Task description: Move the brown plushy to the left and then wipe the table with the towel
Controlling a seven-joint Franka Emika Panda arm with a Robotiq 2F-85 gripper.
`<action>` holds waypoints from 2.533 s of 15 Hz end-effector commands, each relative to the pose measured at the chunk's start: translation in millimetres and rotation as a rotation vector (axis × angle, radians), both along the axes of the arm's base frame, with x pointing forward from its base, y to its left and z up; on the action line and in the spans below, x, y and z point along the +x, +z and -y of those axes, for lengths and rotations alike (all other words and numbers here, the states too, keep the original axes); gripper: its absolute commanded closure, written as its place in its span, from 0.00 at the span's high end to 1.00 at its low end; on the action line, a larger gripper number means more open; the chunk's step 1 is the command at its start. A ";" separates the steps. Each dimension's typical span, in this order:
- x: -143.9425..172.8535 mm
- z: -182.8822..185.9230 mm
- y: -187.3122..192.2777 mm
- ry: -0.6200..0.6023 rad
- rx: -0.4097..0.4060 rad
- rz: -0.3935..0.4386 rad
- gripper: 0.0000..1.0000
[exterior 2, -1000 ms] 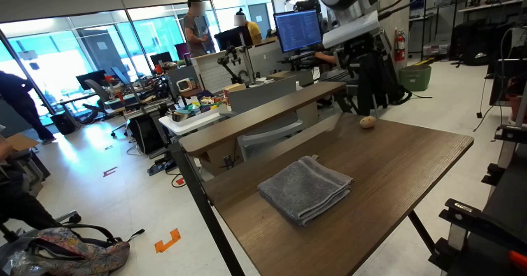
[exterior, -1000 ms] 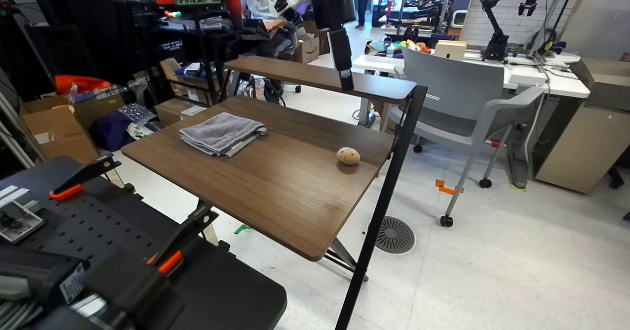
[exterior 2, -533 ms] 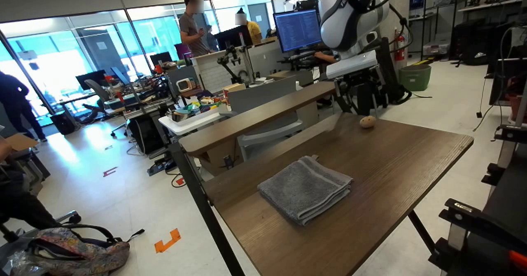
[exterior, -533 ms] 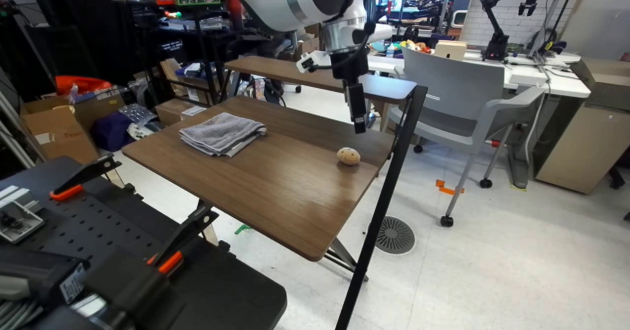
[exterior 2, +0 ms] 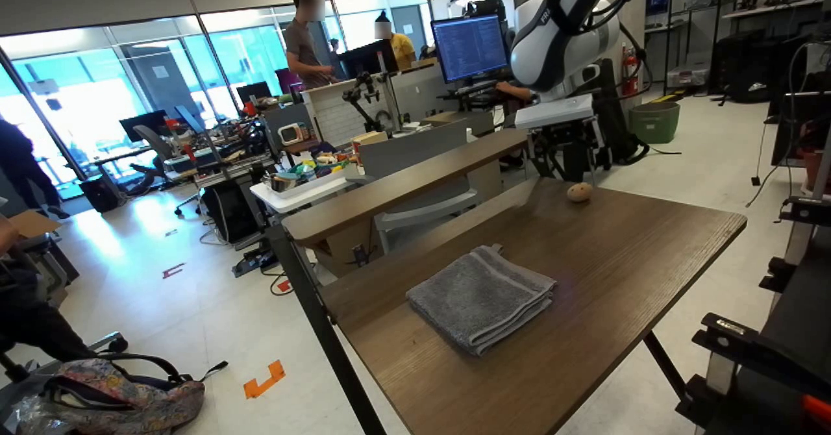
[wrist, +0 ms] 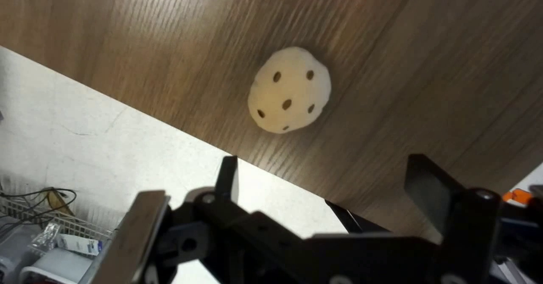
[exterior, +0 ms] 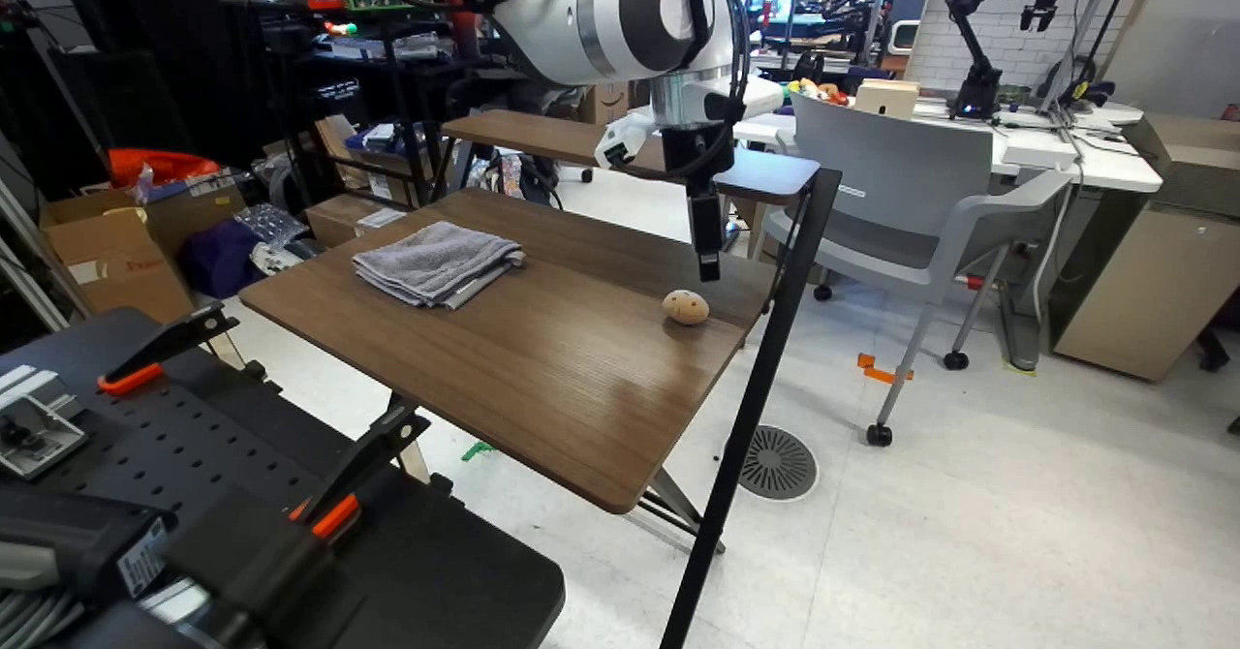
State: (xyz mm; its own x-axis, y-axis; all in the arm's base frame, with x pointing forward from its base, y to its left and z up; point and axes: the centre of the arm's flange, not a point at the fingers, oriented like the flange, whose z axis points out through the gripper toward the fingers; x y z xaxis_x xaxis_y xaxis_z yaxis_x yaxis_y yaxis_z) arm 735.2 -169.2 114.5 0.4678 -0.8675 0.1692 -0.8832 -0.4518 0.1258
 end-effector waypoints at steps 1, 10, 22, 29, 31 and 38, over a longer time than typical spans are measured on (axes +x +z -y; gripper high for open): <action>-5.0 -1.6 -1.3 -0.029 0.054 -0.047 1.00; 7.3 4.9 -17.8 -0.078 0.100 -0.043 1.00; -13.0 18.9 -55.6 -0.089 0.014 -0.086 1.00; -30.3 13.3 -77.8 -0.028 0.054 -0.040 0.68; -30.5 12.6 -71.0 -0.021 0.065 -0.041 0.54; -29.8 3.8 -63.4 0.004 0.105 -0.045 0.01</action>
